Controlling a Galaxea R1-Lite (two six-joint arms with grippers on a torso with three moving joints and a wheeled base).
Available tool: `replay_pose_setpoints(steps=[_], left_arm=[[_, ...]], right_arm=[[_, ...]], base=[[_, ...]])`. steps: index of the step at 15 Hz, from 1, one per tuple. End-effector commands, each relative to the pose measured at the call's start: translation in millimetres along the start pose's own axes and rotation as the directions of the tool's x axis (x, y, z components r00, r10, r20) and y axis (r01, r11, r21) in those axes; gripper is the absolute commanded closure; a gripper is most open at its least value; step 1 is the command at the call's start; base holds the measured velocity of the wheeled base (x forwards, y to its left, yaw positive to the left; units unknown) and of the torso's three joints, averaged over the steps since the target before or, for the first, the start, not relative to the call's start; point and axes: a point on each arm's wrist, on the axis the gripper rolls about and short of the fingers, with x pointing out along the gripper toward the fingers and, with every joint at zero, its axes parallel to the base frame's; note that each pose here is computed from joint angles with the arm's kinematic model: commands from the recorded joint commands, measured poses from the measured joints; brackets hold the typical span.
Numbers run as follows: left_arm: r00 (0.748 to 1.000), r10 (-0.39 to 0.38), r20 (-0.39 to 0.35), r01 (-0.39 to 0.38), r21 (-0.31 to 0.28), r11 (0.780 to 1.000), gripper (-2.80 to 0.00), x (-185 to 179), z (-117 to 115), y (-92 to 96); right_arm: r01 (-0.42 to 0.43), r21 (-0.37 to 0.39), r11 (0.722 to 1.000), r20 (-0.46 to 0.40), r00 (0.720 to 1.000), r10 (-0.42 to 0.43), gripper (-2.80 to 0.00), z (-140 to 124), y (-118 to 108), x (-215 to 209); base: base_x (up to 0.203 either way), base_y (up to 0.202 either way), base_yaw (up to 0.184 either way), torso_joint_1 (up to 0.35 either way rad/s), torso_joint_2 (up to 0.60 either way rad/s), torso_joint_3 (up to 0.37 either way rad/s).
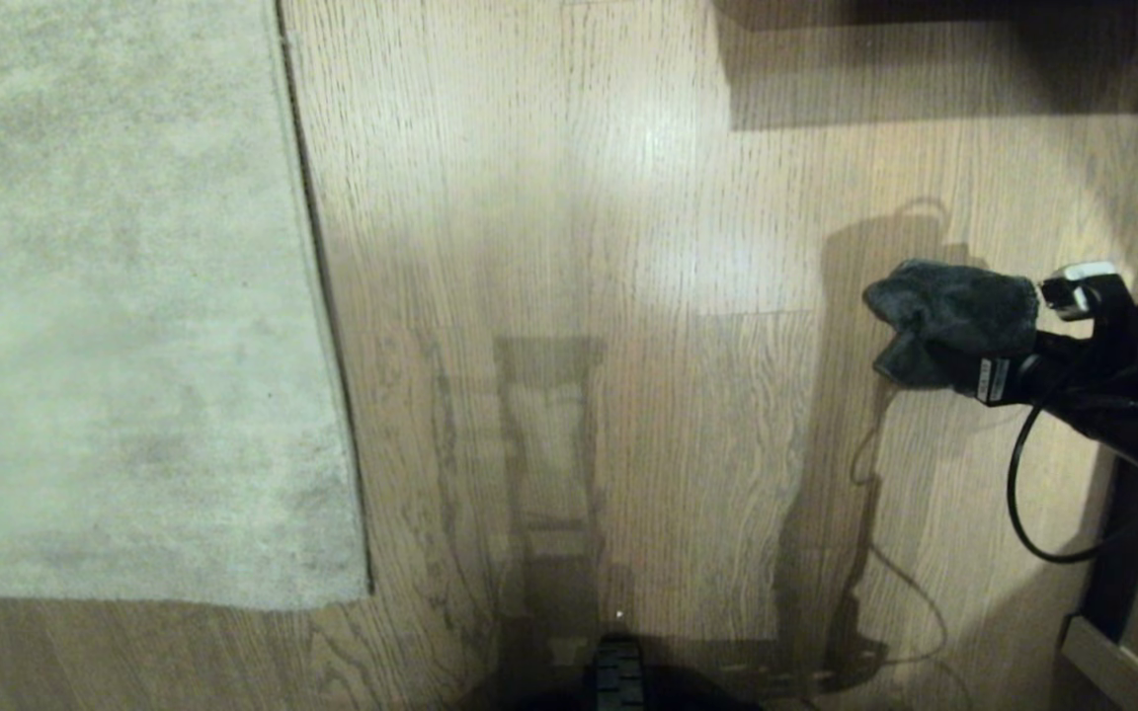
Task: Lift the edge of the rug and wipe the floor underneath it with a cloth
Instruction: Pick up the rag
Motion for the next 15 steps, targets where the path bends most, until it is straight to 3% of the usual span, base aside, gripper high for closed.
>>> replay_pose_setpoints(steps=[1, 7, 15], left_arm=[[1.0, 0.0, -0.001, 0.0, -0.001, 1.0, 0.0, 0, 0, 0.0], [1.0, 0.0, 0.0, 0.0, -0.001, 1.0, 0.0, 0, 0, 0.0], [1.0, 0.0, -0.001, 0.0, -0.001, 1.0, 0.0, 0, 0, 0.0]], right_arm=[[0.002, -0.005, 1.0, 0.025, 1.0, -0.002, 0.0, 2, 0, 0], [0.005, -0.004, 1.0, 0.089, 0.996, -0.005, 0.0, 4, 2, -8], [0.005, -0.004, 1.0, 0.098, 0.995, -0.005, 0.0, 10, 5, -32]], base=[[0.0, 0.0, 0.0, 0.0, 0.0, 0.0], [0.0, 0.0, 0.0, 0.0, 0.0, 0.0], [0.0, 0.0, 0.0, 0.0, 0.0, 0.0]])
